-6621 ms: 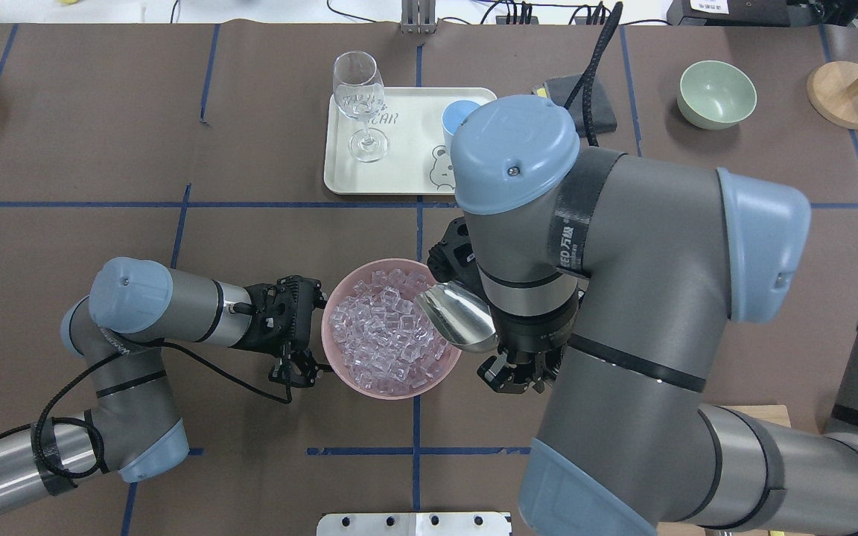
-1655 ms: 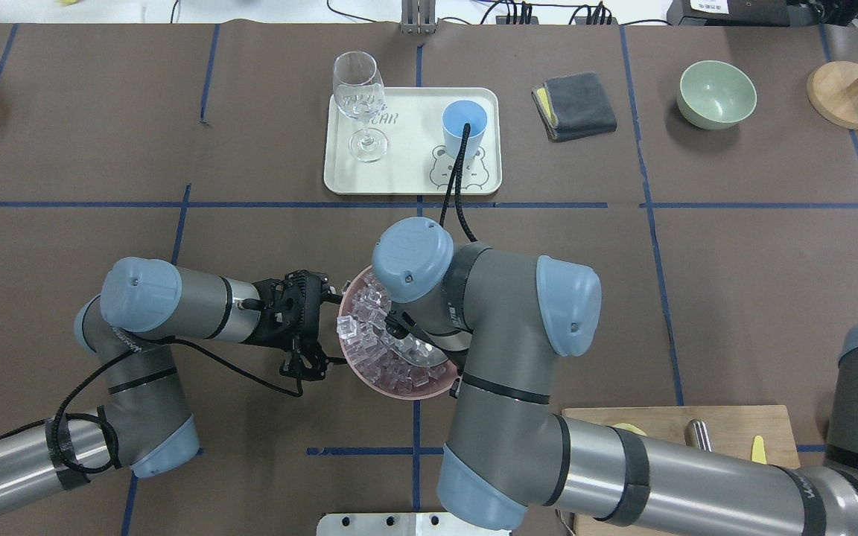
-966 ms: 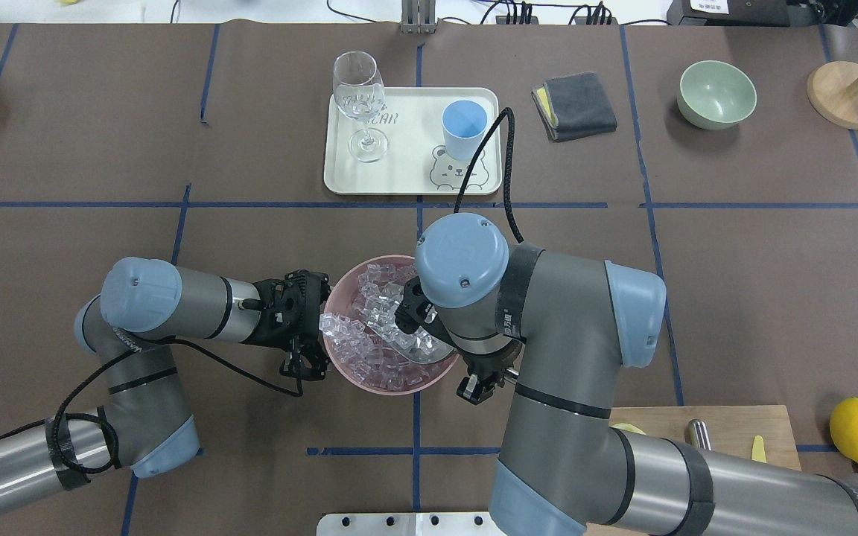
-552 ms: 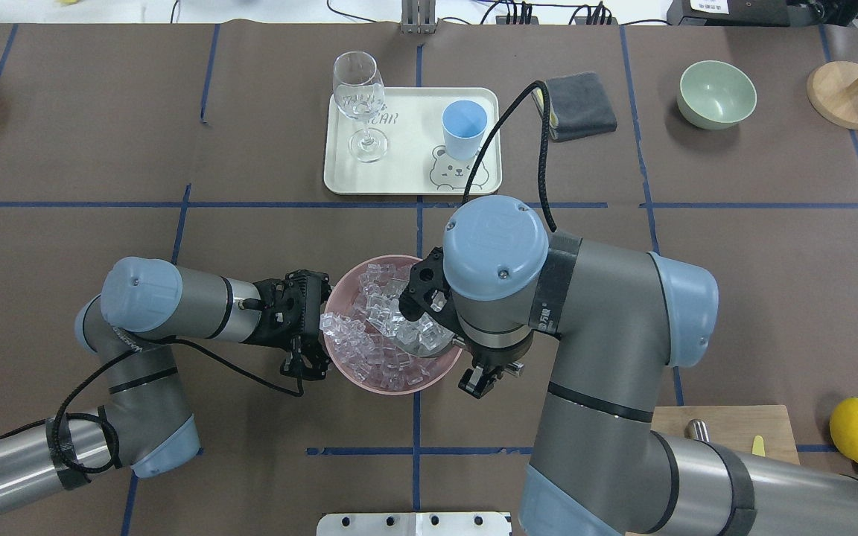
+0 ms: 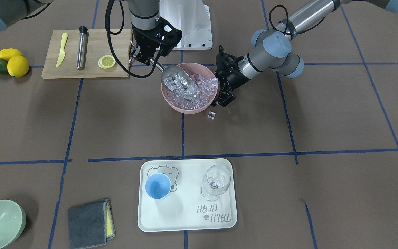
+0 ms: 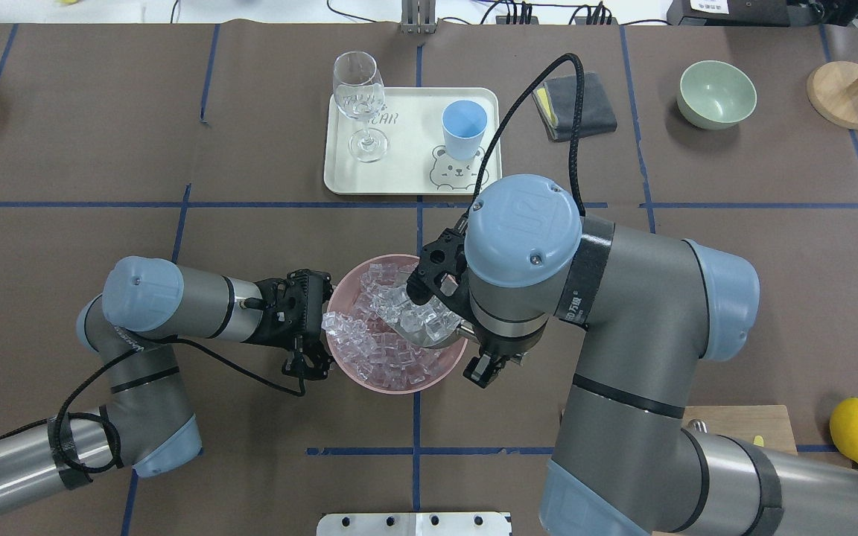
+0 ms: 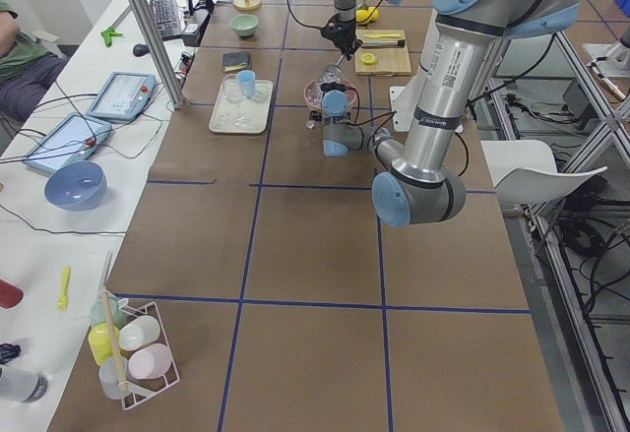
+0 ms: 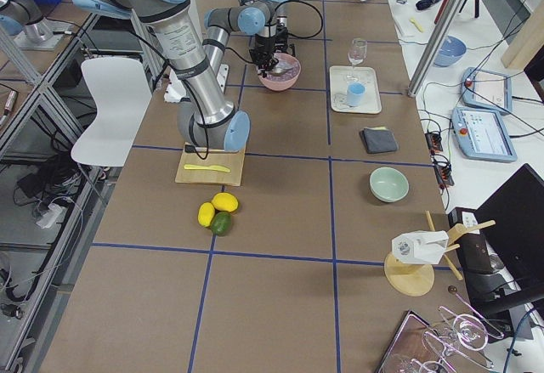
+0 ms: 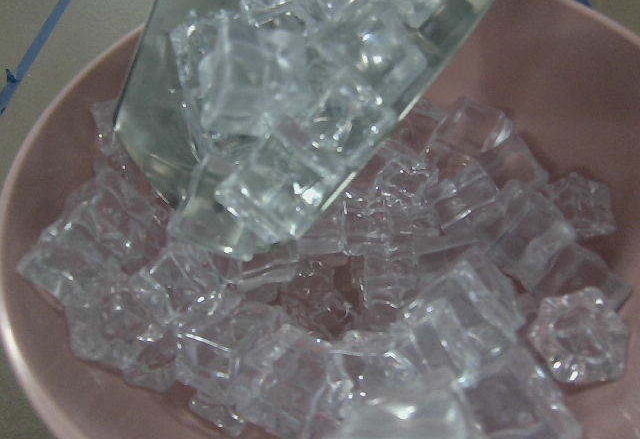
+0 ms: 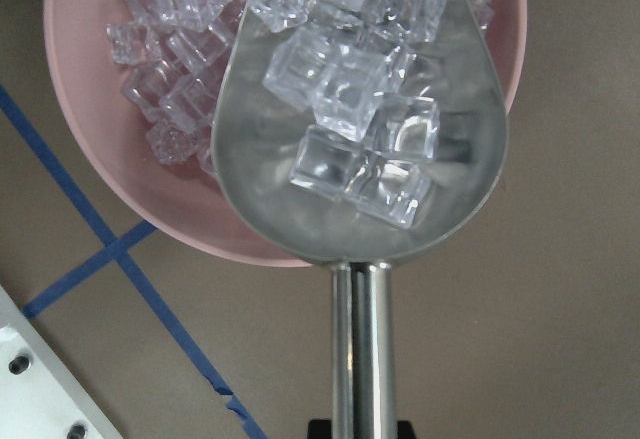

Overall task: Put ice in cup with scoop
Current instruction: 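Dig the scoop into the ice cubes and lift it out with the right gripper, then carry the filled scoop to the blue cup and tip ice into it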

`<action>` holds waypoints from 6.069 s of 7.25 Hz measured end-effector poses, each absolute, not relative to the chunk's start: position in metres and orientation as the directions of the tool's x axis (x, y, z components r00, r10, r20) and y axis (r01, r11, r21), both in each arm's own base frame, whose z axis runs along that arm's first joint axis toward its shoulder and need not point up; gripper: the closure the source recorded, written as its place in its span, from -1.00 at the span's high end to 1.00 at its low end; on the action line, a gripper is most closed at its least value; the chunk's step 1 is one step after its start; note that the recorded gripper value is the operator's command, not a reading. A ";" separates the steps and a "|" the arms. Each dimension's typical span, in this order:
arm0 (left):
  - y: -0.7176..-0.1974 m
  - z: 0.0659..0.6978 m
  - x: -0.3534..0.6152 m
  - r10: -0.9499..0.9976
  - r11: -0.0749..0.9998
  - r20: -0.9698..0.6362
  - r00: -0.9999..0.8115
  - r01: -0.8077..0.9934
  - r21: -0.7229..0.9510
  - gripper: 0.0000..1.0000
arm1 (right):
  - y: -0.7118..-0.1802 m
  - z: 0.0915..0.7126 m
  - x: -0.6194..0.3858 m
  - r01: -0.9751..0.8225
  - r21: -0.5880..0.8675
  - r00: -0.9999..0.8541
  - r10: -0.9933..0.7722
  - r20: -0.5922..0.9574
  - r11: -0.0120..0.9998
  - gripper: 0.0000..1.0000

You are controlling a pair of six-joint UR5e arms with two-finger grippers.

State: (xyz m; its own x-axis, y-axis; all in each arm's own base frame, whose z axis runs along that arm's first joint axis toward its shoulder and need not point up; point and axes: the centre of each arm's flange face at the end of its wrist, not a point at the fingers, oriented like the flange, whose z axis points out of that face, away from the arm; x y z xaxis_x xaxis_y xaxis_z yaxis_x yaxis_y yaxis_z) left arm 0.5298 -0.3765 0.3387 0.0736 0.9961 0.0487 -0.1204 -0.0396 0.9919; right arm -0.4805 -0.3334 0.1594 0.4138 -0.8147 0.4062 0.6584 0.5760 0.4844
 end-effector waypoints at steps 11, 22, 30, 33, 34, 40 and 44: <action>-0.377 0.338 0.529 0.996 -0.040 0.049 0.075 -0.120 0.992 1.00 | -0.322 0.143 -0.431 0.570 0.569 0.407 -0.806 0.430 0.592 -1.00; -0.377 0.338 0.530 0.996 -0.038 0.047 0.074 -0.119 0.992 1.00 | -0.419 0.155 -0.369 0.264 0.429 0.575 -0.499 0.649 0.864 -1.00; -0.377 0.338 0.531 0.996 -0.038 0.047 0.074 -0.119 0.992 1.00 | -0.559 0.159 -0.409 0.252 0.196 0.670 -0.317 0.671 0.948 -1.00; -0.377 0.339 0.532 0.996 -0.037 0.046 0.073 -0.123 0.992 1.00 | -0.560 0.152 -0.414 0.317 0.140 0.684 -0.328 0.651 0.938 -1.00; -0.377 0.339 0.532 0.996 -0.037 0.046 0.073 -0.123 0.992 1.00 | -0.564 0.144 -0.419 0.335 0.117 0.689 -0.328 0.647 0.935 -1.00; -0.377 0.339 0.532 0.996 -0.037 0.046 0.073 -0.121 0.992 1.00 | -0.569 0.127 -0.416 0.399 0.072 0.701 -0.355 0.619 0.914 -1.00; -0.377 0.338 0.532 0.996 -0.038 0.047 0.074 -0.119 0.992 1.00 | -0.569 0.124 -0.411 0.393 0.082 0.699 -0.355 0.621 0.916 -1.00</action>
State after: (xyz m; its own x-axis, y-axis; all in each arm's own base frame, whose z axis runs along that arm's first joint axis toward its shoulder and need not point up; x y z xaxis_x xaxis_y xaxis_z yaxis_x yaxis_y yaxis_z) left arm 0.5323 -0.3775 0.3377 0.0736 0.9962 0.0475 -0.1195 -0.0385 0.9921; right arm -0.4108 -0.5694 0.1235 0.6990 -0.3554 0.6205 0.3933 0.9158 0.0816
